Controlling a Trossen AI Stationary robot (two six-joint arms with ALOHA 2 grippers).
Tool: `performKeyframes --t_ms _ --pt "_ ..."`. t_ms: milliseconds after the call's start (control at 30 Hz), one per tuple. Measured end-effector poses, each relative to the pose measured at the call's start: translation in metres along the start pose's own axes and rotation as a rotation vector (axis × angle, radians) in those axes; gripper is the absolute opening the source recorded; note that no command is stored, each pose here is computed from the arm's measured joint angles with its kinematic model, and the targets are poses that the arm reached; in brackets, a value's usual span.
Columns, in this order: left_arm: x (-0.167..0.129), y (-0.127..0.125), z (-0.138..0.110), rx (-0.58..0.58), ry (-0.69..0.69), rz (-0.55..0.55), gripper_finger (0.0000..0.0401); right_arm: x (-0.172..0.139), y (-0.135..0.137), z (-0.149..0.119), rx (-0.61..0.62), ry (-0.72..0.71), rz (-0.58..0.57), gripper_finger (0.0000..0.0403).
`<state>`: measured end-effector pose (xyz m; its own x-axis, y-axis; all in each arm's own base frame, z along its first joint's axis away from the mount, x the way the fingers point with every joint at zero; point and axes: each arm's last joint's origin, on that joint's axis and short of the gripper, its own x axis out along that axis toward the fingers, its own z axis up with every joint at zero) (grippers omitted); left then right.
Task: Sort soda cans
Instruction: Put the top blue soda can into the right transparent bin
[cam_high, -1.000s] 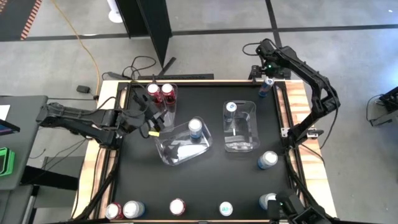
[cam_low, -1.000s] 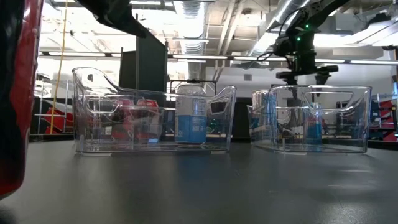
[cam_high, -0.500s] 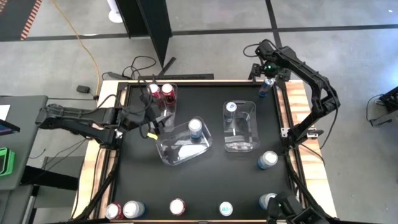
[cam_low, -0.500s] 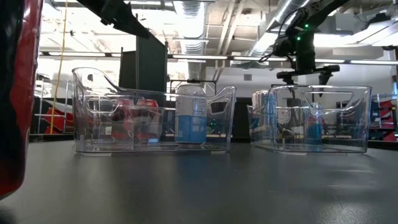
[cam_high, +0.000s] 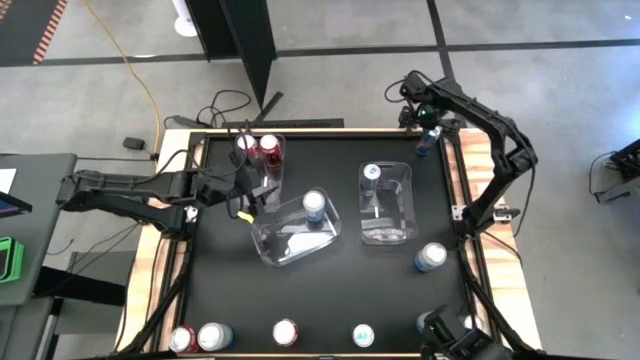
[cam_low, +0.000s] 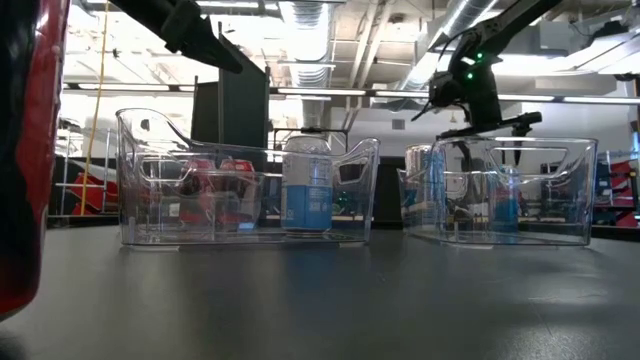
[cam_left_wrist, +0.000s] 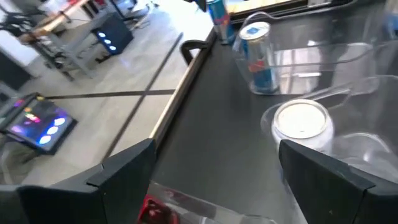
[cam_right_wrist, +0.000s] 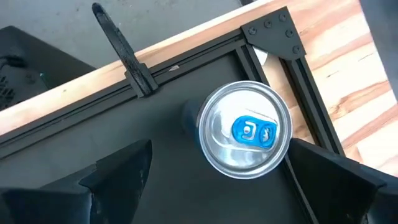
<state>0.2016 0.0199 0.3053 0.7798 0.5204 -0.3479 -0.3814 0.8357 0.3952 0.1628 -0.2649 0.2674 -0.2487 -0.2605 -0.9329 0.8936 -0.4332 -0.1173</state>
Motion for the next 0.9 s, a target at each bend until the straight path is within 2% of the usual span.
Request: performKeyframes --t_ms 200,467,900 --pt "0.0000 -0.0015 -0.0001 0.003 -0.008 -0.046 0.0335 0.0015 -0.0021 0.0002 0.033 -0.011 -0.038 0.0400" --pt "0.0009 -0.0024 -0.0014 0.007 -0.014 -0.048 0.0335 -0.0003 -0.0018 -0.0032 0.004 -0.019 -0.053 0.0400" --pt "0.0022 -0.0033 -0.0025 0.016 -0.027 -0.045 0.0335 0.0013 -0.0063 0.0003 0.076 -0.025 -0.081 0.0400"
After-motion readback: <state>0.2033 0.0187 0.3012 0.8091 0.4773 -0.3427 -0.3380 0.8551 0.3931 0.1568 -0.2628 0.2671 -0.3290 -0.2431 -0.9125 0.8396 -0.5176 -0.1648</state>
